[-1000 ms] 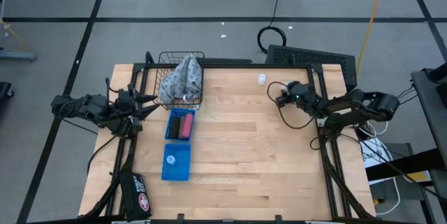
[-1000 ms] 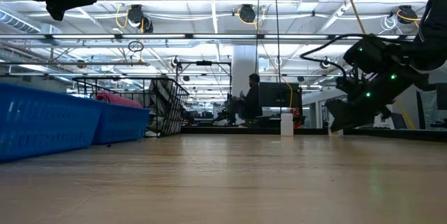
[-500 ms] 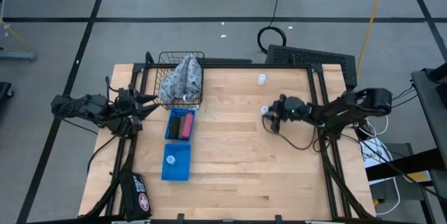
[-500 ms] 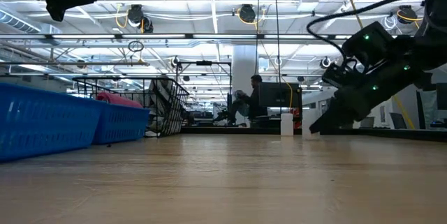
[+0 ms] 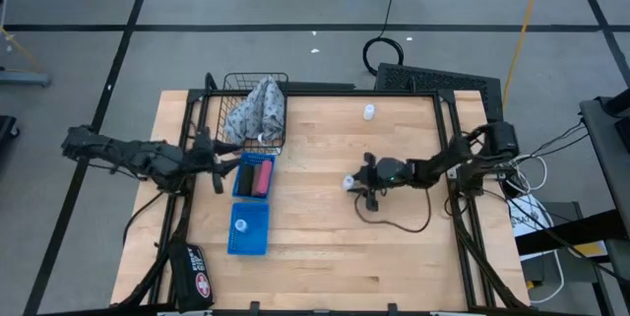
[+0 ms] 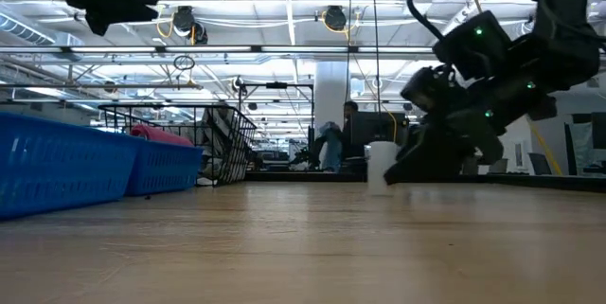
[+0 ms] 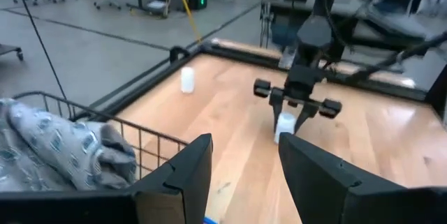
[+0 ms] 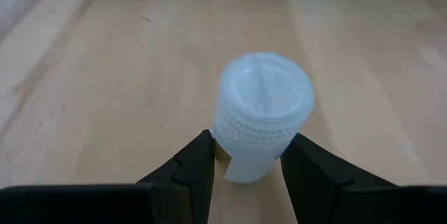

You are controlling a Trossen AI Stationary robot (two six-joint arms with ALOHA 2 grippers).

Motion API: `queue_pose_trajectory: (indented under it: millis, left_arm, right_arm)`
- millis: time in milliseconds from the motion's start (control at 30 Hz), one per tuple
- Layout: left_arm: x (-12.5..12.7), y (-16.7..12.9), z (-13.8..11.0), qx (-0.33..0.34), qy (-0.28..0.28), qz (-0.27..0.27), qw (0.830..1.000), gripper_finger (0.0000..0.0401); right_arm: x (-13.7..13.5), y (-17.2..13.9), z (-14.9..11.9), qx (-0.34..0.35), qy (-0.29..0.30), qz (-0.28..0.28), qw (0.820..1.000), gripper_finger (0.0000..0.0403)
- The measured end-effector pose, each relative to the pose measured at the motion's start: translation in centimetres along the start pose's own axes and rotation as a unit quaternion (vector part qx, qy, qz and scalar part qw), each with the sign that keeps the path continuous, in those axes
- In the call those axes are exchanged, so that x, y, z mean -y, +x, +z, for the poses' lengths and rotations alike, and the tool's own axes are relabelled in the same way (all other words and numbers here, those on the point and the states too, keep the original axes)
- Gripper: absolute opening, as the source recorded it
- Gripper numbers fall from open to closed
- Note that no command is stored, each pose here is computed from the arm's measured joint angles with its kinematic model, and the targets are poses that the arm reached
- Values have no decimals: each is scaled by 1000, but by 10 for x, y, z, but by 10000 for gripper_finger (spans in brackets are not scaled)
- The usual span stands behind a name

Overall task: Pick & Place Medicine items
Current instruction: Put the right transparent bottle into the bottom blue basket

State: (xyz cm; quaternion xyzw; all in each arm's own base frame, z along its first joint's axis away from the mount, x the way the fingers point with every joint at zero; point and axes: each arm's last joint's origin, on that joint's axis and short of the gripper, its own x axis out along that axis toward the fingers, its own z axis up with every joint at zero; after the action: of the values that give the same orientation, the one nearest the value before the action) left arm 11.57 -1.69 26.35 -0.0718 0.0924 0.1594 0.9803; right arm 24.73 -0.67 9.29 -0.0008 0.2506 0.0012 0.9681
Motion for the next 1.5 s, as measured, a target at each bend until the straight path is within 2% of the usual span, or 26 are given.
queue_pose_trajectory:
  millis: [133, 300, 567, 1000, 1100, 1200, 1300, 1500]
  left_arm:
    - [9, 15, -2, -10, 7, 2, 1000, 177]
    - [19, 31, -4, -13, 21, 4, 1000, 177]
    - [35, 56, -7, 0, 13, 0, 1000, 177]
    - [58, 115, -29, 22, -6, -52, 998, 177]
    - [59, 127, -36, 23, -14, -60, 998, 177]
    - [59, 137, -42, 17, -31, -81, 996, 177]
    - [64, 148, -38, 11, -39, -101, 994, 177]
    - [80, 172, -25, -5, 31, -149, 988, 177]
  right_arm:
    - [-11, 17, 8, 4, -37, 19, 999, 134]
    - [-21, 27, 16, 13, -49, 35, 998, 134]
    - [-34, 26, 15, 13, -62, 55, 996, 135]
    - [-35, 26, 15, 14, -68, 56, 996, 135]
    - [-35, 26, 16, 18, -68, 43, 997, 135]
    - [-33, 26, 20, 35, -66, 7, 997, 135]
    - [-33, 23, 27, 57, -65, -22, 996, 135]
    - [-38, 10, 47, 104, -62, -15, 993, 135]
